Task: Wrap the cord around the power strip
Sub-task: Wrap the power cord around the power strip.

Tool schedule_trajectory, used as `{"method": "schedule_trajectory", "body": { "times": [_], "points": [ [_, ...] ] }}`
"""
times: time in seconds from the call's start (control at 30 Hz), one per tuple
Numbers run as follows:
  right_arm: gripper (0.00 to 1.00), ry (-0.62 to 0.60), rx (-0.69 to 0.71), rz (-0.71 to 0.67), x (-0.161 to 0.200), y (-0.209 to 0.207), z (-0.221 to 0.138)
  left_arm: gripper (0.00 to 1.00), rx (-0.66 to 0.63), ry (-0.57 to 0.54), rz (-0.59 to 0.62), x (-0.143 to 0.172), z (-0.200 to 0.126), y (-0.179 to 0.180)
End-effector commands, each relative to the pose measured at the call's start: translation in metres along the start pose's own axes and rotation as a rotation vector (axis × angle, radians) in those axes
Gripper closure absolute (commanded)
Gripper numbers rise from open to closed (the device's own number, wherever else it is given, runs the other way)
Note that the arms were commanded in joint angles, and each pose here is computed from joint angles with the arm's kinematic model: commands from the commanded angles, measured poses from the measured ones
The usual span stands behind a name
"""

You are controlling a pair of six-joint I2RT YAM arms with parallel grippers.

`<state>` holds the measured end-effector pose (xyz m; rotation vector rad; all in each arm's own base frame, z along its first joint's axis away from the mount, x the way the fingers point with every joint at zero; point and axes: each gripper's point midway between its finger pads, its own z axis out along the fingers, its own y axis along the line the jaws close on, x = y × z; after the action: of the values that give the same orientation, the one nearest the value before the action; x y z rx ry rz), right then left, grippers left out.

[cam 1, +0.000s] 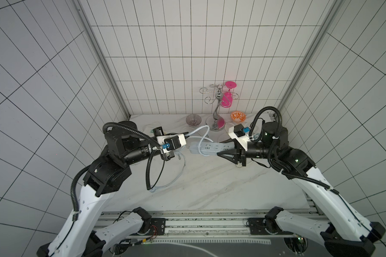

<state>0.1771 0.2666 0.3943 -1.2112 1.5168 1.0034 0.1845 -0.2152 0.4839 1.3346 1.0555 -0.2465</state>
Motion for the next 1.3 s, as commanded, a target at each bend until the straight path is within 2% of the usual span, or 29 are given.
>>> {"method": "schedule_trajectory", "body": {
  "times": [0.0,0.27,0.43,0.73,1.0,1.27],
  "points": [
    [1.0,-0.081,-0.214,-0.07,-0.03,0.056,-0.027,1.0,-0.041,-0.021,0.073,-0.015,-0.008,0.009],
    [1.0,-0.092,-0.439,-0.052,-0.03,0.096,-0.043,1.0,-0.05,0.001,0.105,-0.014,-0.012,0.006],
    [1.0,-0.077,-0.502,-0.013,-0.015,0.104,-0.044,1.0,-0.068,0.044,0.127,-0.003,-0.008,0.005],
    [1.0,-0.343,-0.687,-0.087,-0.051,0.145,-0.078,1.0,0.03,-0.033,0.045,0.001,0.02,-0.012],
    [1.0,-0.505,-0.616,-0.221,-0.101,0.151,-0.096,1.0,0.088,-0.116,-0.085,0.013,0.032,-0.021],
    [1.0,-0.747,-0.372,-0.292,-0.151,0.114,-0.095,1.0,0.113,-0.184,-0.141,0.007,0.02,-0.036]
  ]
}}
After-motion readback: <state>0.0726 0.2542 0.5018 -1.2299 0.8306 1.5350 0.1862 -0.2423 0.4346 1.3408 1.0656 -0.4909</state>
